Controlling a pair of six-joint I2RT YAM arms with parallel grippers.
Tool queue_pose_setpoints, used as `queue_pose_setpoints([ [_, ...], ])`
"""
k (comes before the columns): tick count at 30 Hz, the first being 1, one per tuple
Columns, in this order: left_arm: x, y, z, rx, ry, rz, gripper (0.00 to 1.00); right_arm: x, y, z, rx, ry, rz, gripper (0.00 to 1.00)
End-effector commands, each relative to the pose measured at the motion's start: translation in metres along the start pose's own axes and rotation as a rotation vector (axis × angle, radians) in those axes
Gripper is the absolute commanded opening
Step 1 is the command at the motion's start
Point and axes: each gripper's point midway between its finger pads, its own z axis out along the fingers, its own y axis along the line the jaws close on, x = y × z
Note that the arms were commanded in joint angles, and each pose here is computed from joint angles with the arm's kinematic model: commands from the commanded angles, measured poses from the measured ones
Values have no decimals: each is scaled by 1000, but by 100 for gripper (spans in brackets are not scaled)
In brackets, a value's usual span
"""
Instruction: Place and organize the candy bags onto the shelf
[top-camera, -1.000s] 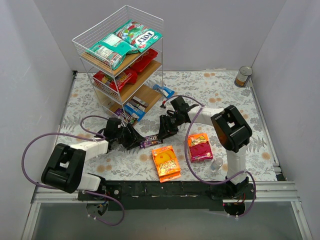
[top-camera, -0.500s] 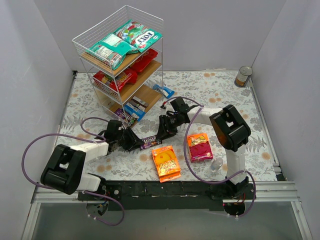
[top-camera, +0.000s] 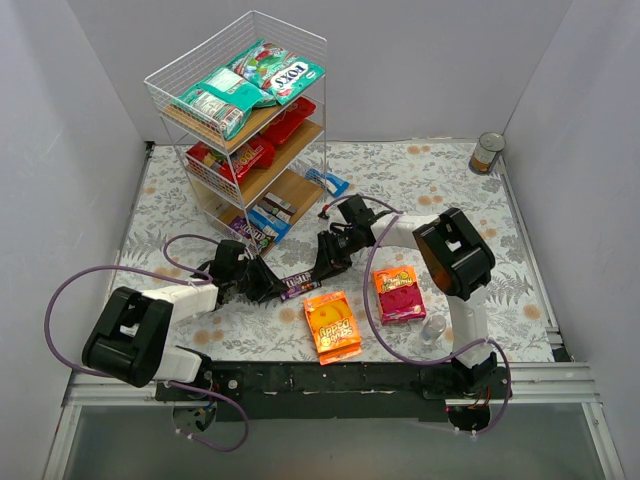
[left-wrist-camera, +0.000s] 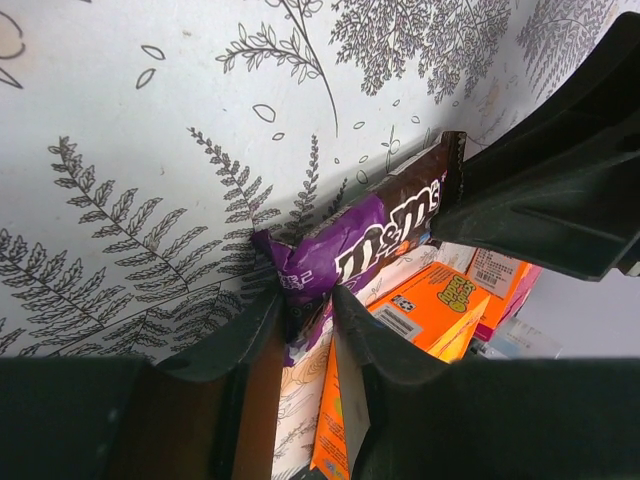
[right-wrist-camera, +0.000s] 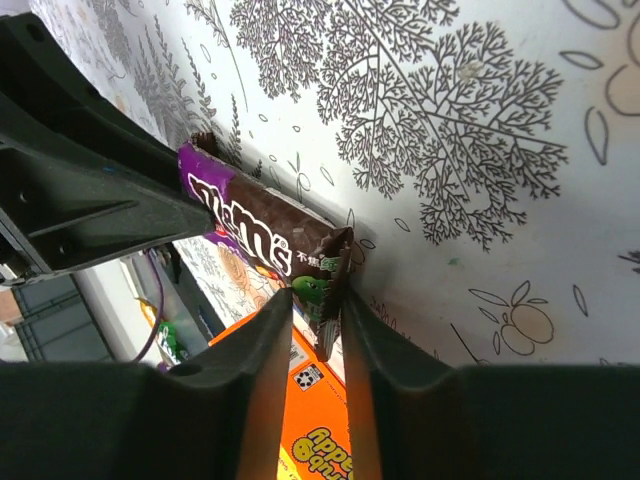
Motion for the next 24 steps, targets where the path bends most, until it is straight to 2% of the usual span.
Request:
queue_pose_setpoints([
  [1,5,-4,1,17,23,35,24,13,-15,16,52,44,-5,32],
  [4,6,-6,1,25,31,47,24,12,-16,18,62,48,-13,29],
  [6,7,-7,1,30,34,53,24,11,-18,18,76,46,-12,18],
  [8,6,-8,-1,31,25,54,25,9,-20,18,91,37,-4,2],
  [11,2,-9,-4,15,-3,59,29,6,-19,14,106,12,-4,1],
  [14,-2,-6,-10,-21,-24,65,42,-2,-16,6,103,-41,-9,1],
  [15,-9,-11,-15,-20,-64,75,51,-9,-11,-2,92,-77,-6,1],
  [18,-21,-15,-29,-43,-140,91,68,-25,-3,-20,66,-159,7,1],
  [19,-23,-17,-33,-45,-157,96,77,-31,-1,-26,62,-183,5,1],
  [24,-36,-24,-54,-63,-246,123,95,-70,19,-69,24,-335,-12,1],
])
